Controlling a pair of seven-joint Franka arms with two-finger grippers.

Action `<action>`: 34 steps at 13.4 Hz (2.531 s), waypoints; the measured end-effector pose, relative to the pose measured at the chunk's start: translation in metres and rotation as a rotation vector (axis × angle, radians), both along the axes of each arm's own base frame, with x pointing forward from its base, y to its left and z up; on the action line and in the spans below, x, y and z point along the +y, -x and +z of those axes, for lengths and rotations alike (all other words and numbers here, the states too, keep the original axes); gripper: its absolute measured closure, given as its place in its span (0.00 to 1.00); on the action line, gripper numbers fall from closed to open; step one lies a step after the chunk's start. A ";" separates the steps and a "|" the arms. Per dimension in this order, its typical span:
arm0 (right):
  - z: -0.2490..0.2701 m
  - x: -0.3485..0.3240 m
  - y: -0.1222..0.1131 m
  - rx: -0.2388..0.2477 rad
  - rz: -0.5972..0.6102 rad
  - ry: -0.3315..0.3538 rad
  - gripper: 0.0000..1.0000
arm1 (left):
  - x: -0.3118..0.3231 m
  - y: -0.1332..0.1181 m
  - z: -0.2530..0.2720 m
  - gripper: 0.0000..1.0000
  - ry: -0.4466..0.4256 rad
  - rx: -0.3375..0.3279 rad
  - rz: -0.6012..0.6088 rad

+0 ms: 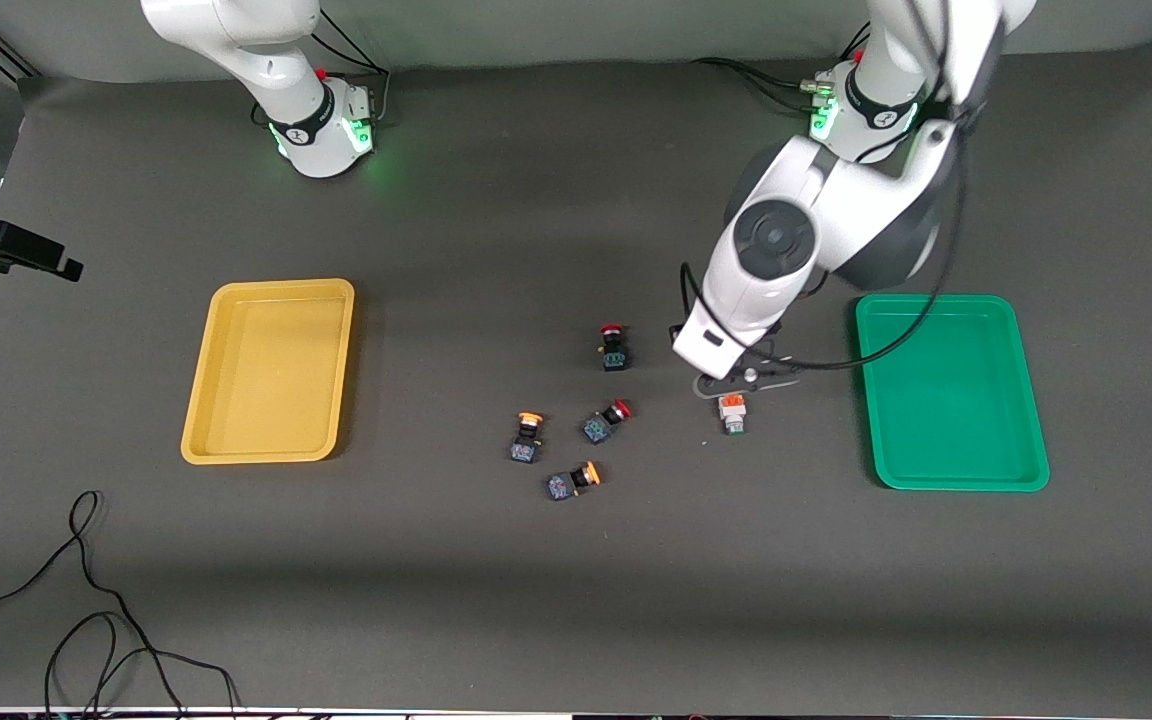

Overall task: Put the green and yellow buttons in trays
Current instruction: 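Place the white switch in the green tray while the right gripper reaches a black switch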

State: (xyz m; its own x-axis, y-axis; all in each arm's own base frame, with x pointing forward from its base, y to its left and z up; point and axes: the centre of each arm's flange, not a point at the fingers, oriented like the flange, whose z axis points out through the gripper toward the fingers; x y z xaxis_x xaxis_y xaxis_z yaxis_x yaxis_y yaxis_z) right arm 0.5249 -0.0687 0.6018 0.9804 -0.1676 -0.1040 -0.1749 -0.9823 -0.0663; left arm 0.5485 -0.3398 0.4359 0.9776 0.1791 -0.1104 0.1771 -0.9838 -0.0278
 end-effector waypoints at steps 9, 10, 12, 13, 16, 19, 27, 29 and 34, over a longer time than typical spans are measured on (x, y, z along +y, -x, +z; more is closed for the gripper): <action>-0.034 0.138 -0.097 -0.014 -0.088 -0.052 0.00 | 0.207 -0.068 0.072 0.59 0.013 0.083 0.020; -0.046 0.159 -0.109 -0.026 -0.102 -0.048 0.00 | 0.248 -0.074 0.072 0.59 0.022 0.084 0.016; -0.080 0.204 -0.126 -0.037 -0.101 -0.037 0.00 | 0.319 -0.080 0.066 0.59 0.025 0.086 -0.019; -0.100 0.228 -0.131 -0.036 -0.088 -0.030 0.00 | 0.345 -0.082 0.057 0.59 0.025 0.080 -0.041; -0.170 0.292 -0.139 -0.018 -0.024 -0.005 0.00 | 0.370 -0.083 -0.008 0.59 0.034 0.049 -0.108; -0.234 0.331 -0.146 -0.032 0.013 0.012 0.00 | 0.360 -0.065 -0.106 0.59 0.034 0.037 -0.133; -0.381 0.432 -0.126 -0.100 0.014 0.006 0.00 | 0.355 -0.026 -0.256 0.59 0.033 0.028 -0.149; -0.394 0.444 -0.119 -0.091 0.016 0.014 0.00 | 0.355 -0.028 -0.254 0.53 0.032 0.024 -0.152; -0.422 0.472 -0.097 -0.060 0.055 0.034 0.01 | 0.356 -0.050 -0.195 0.00 0.037 0.068 -0.152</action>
State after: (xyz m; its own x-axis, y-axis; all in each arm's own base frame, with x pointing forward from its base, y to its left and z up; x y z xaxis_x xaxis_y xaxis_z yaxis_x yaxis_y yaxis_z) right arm 0.6215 0.4028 0.1801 0.9925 -0.1155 -0.0395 -0.1171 -0.9923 -0.0411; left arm 0.5987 0.0166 0.2406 0.9832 0.0246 -0.1808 0.0253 -0.9997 0.0021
